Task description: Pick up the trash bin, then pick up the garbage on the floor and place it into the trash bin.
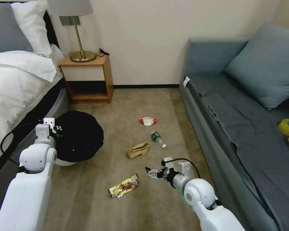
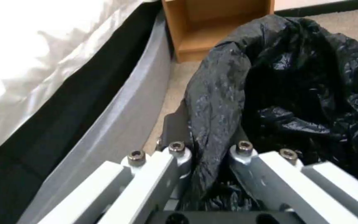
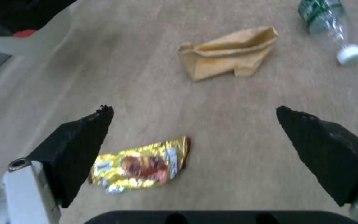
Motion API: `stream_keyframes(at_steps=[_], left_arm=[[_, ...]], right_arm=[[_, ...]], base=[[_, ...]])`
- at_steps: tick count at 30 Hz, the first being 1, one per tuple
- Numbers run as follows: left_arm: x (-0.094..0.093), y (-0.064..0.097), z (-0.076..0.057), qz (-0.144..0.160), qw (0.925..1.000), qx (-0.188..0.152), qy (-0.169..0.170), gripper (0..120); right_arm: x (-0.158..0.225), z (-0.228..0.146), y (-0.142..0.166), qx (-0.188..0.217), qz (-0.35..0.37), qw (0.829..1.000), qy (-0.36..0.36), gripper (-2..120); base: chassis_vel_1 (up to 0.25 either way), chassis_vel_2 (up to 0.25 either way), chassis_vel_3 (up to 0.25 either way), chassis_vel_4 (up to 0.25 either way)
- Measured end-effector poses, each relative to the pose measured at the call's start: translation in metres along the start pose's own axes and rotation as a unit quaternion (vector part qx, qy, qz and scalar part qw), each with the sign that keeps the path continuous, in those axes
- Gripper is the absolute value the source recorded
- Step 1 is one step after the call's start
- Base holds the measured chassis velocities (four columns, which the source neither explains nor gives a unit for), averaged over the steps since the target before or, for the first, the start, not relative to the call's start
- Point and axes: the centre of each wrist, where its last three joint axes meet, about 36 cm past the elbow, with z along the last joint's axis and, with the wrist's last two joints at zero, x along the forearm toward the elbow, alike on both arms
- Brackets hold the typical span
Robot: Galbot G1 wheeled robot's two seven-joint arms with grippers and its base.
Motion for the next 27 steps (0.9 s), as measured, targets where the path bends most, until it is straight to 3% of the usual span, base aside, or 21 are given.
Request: stream_keyframes(at_steps=[5,12,19,24,27], left_arm=[[0.000,-0.001,0.001,-0.001,1.0000,0.000,0.000,5],[0.000,-0.003,-0.001,-0.005,1.0000,0.001,-0.003,5],[-0.001,-0.006,0.001,-0.006,0.9999,-0.004,-0.008,5],[-0.001,-0.007,0.002,-0.005,0.9999,-0.005,-0.009,5],[0.000,-0.007,0.005,-0.006,0.9999,-0.005,-0.010,5]], right_arm=[[-0.009,-0.001,0.002,0.013,-0.008,1.000,0.009,100],[-0.038,0.000,0.008,0.065,-0.045,0.996,0.042,100],[-0.074,0.017,0.018,0.131,-0.082,0.983,0.096,100],[-0.091,0.018,0.024,0.145,-0.096,0.979,0.107,100],[-0.115,0.019,0.029,0.176,-0.107,0.972,0.116,100]], base=[[-0.123,0.143,0.135,-0.150],[-0.107,0.091,0.102,-0.085],[-0.010,0.007,0.006,-0.004],[0.000,0.000,0.000,0.000],[0.000,0.000,0.000,0.000]])
